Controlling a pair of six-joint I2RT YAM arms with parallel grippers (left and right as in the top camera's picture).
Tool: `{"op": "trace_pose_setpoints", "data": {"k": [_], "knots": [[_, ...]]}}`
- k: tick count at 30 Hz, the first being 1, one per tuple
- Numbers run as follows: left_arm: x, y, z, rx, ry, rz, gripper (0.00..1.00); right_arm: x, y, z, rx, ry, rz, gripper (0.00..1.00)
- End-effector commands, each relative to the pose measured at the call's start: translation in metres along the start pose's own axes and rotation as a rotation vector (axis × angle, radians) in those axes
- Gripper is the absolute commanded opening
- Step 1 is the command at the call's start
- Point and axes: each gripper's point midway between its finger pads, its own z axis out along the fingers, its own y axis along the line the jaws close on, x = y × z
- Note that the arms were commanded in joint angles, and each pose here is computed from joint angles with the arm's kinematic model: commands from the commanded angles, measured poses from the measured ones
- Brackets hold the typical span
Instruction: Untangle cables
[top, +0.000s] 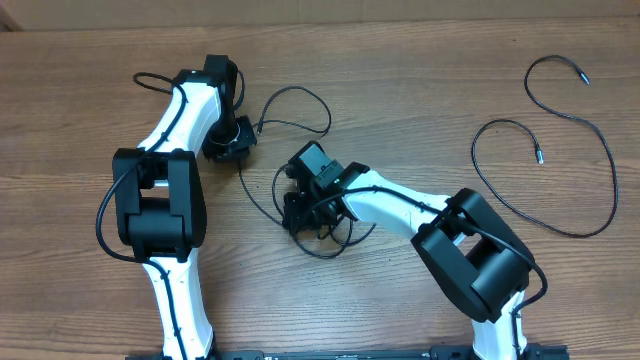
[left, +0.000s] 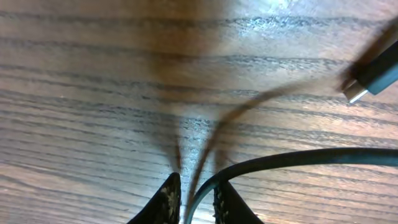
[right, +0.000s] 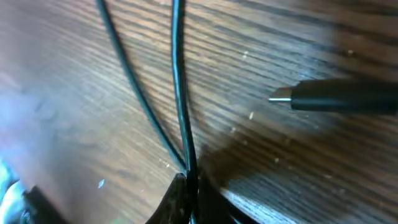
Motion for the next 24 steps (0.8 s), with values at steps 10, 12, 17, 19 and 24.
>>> {"op": "trace_pose_setpoints", "data": {"k": [10,12,17,19,24], "knots": [[0.019,0.027,0.011,-0.131,0.045,0.000,0.06,-0.112,0.037,-0.068,-0.256,-0.302,-0.160,0.04],[0.023,0.029,0.018,-0.135,0.054,-0.003,0.07,-0.124,0.039,-0.076,-0.275,-0.352,-0.182,0.04],[0.036,0.035,0.038,-0.145,0.077,-0.003,0.07,-0.146,0.054,-0.096,-0.353,-0.453,-0.220,0.04],[0.043,0.039,0.044,-0.151,0.092,-0.005,0.07,-0.151,0.060,-0.101,-0.380,-0.478,-0.245,0.04],[0.052,0.043,0.050,-0.164,0.116,-0.009,0.07,-0.163,0.013,-0.092,-0.157,-0.532,-0.064,0.04]]}}
